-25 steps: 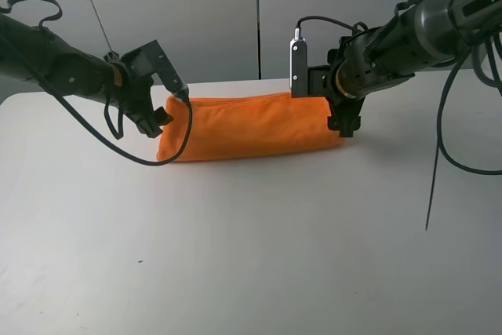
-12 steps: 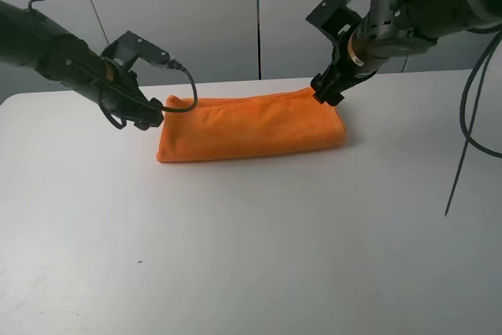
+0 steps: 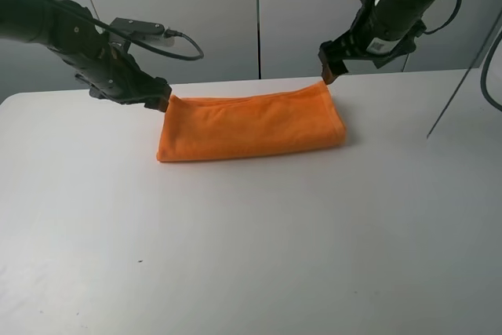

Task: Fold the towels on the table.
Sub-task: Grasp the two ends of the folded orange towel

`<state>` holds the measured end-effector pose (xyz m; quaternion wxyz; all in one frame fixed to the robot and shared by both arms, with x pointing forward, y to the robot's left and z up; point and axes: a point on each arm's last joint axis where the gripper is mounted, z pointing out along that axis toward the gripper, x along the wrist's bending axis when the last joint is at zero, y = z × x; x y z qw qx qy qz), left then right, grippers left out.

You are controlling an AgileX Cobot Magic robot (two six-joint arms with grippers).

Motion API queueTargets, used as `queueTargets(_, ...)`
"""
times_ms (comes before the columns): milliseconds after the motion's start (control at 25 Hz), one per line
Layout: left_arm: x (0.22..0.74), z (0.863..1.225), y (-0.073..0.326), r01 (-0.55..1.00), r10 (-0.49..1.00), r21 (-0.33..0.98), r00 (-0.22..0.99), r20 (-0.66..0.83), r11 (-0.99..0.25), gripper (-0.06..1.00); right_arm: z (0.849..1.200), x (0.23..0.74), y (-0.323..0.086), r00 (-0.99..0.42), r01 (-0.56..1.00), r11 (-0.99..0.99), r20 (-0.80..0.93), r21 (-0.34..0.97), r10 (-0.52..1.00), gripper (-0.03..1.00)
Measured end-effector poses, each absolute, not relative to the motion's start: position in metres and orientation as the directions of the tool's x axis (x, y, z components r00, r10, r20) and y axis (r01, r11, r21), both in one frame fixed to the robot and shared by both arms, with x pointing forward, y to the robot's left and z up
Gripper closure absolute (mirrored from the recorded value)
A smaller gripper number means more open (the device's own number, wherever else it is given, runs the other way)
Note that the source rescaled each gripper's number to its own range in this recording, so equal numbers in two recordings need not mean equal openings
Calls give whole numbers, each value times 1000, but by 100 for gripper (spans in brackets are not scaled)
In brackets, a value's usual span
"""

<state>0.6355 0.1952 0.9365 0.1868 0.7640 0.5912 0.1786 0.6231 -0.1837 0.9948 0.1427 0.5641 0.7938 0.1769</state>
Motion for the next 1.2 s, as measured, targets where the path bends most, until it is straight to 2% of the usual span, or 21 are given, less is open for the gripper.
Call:
queueTargets(160, 642, 917, 200, 887, 978, 422, 210, -13, -185, -5, 1003, 623, -178, -339, 861, 279, 73, 426, 938, -1)
queueTargets(360, 645, 905, 202, 908, 982, 395, 179, -64, -139, -5, 985, 625, -176, -342, 888, 283, 107, 362, 934, -1)
queueTargets(600, 648, 894, 199, 905, 978, 401, 190, -91, -139, -5, 979, 626, -174, -332, 899, 271, 131, 343, 934, -1)
queueTargets(1000, 653, 895, 195, 873, 967, 461, 234, -105, -161, -5, 966, 629, -171, -338, 902, 276, 144, 332, 930, -1)
queueTargets(1200, 651, 870, 195, 901, 968, 400, 228, -108, -168, -5, 945, 635, -170, -330, 911, 275, 142, 308, 933, -1)
